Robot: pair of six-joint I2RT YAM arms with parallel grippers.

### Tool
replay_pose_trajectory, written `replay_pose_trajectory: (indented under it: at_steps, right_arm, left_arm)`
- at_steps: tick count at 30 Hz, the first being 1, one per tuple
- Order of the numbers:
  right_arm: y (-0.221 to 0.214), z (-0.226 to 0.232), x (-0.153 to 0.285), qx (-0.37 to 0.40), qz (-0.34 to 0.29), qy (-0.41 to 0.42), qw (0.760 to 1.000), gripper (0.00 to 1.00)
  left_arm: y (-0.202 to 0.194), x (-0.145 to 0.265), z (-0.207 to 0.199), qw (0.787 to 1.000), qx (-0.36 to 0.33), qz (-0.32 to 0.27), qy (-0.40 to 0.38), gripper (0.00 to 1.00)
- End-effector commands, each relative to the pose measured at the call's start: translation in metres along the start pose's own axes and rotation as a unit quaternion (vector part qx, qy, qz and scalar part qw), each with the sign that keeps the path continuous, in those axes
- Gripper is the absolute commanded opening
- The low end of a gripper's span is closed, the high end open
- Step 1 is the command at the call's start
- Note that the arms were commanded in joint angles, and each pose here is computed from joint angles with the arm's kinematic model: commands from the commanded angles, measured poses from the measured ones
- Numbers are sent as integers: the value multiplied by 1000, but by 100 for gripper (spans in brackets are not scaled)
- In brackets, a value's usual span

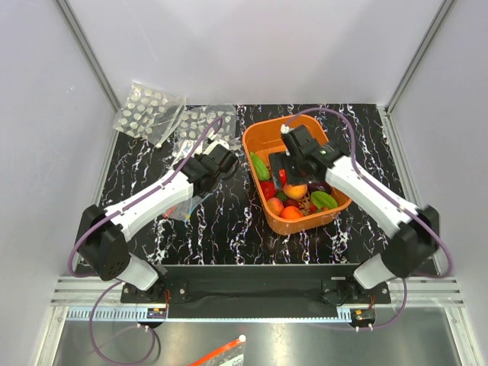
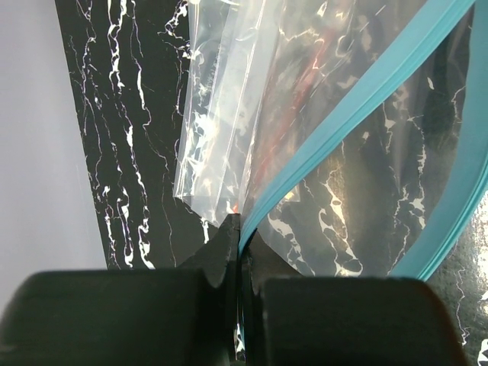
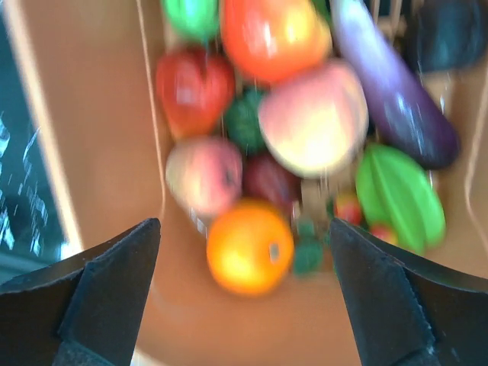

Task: Place the food in the zip-top bag and seal the zipper
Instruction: Move the bin to the center of the board, then pick up the fake fruit from the bin.

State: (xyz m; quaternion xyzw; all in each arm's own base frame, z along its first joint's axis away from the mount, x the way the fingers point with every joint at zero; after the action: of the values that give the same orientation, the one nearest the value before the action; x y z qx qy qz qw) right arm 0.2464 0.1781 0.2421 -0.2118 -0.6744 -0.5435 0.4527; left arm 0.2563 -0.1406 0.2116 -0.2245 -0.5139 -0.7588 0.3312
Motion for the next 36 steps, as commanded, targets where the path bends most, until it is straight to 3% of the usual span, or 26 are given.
replay_pose_trajectory:
  at_steps: [1, 9, 20, 23, 29, 36]
  right_arm:
    - [42, -5, -27, 9, -47, -25, 999, 100]
    - [75, -20, -69, 17, -60, -13, 998, 100]
    - [56, -20, -123, 68, 3, 17, 998, 98]
    - [52, -20, -135, 64, 9, 14, 998, 92]
    - [63, -23, -127, 45, -13, -7, 999, 63]
    - [77, -30, -60, 25, -112, -27, 993, 55]
  left_arm:
    - [9, 8, 2, 999, 20, -30, -11, 0]
    - [9, 12, 5, 999, 25, -32, -19, 0]
    - [10, 16, 6, 999, 29, -36, -26, 0]
    - [10, 17, 6, 999, 29, -35, -29, 0]
    - [9, 16, 4, 998, 28, -31, -39, 0]
    - [8, 17, 0, 998, 26, -29, -50, 0]
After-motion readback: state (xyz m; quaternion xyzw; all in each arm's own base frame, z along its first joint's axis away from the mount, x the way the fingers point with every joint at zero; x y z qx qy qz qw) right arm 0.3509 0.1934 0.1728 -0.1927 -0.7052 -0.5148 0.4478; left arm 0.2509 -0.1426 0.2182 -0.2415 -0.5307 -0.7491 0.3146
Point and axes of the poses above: each gripper's point midway between its finger pads, its own x axis back along the fingers, its own z axis along the line the jaws close on, y = z × x, the point moved 7 cm from there along x, back along the fingers, and after that the axes turned 10 degrees about x, right-handed, at the moved point
